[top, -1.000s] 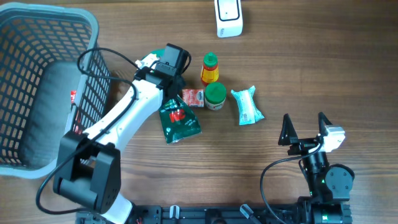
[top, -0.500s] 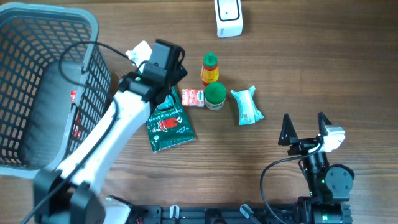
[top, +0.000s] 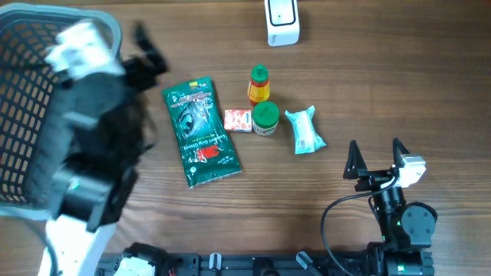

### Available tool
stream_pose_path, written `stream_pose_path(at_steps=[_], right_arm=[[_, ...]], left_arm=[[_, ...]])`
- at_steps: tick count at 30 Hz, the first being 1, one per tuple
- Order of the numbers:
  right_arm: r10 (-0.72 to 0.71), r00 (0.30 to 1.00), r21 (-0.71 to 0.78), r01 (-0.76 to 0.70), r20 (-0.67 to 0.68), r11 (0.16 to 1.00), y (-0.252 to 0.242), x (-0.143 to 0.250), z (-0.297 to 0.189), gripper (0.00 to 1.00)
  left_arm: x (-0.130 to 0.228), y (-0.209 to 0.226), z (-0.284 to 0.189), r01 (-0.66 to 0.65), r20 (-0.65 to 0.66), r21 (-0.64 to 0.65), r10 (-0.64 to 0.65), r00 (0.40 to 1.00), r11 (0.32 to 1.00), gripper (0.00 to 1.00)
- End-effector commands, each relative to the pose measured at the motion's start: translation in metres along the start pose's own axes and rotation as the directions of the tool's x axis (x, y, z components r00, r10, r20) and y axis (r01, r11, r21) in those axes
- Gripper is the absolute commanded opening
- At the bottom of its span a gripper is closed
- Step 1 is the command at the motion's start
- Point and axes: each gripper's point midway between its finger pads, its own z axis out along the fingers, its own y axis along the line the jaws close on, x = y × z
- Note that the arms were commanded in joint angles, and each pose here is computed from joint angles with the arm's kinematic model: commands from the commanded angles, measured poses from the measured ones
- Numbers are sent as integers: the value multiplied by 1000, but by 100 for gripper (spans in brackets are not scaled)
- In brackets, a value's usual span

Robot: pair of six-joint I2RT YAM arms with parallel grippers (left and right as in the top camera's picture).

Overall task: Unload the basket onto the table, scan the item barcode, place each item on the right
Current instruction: 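Carry the green bag out and lay it left of the Kleenex, then reach into the basket and grasp the red Nescafe 3in1 stick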

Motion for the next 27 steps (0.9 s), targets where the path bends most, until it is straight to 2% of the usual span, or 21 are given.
stream_pose_path(at_steps=[1,3,5,9,13,14,16,17,20,21,27], right_arm=[[-11,1000,1,11,11,1000,0,-2,0,100],[-11,1000,1,11,11,1000,0,-2,0,100],[-11,1000,1,11,11,1000,0,-2,0,100],[-11,1000,1,11,11,1000,0,-2,0,100],[-12,1000,1,12,11,1000,0,-2,0,100],[-11,1000,1,11,11,1000,0,-2,0,100],[-11,1000,1,11,11,1000,0,-2,0,100],[-11,1000,1,11,10,1000,0,-2,0,100],[-11,1000,1,11,11,1000,0,-2,0,99],[-11,1000,1,11,11,1000,0,-2,0,100],[-11,1000,1,11,11,1000,0,-2,0,100]], left_arm=[[-36,77,-4,-32,85,-236,53,995,971,100],[-41,114,-3,-21,89,-342,54,995,939,100],[-38,140,4,-26,59,-396,54,997,918,100],[2,180,38,-54,-118,-393,8,993,918,100],[66,210,73,-51,-341,-357,-79,937,933,100],[93,214,84,-115,-450,-301,-34,893,947,100],[120,217,90,-195,-549,-233,36,835,953,100],[142,222,92,-256,-628,-186,85,773,949,100],[191,234,90,-329,-769,-98,138,624,939,99],[206,238,89,-333,-803,-81,137,580,939,98],[265,256,90,-324,-900,-68,82,427,944,96]])
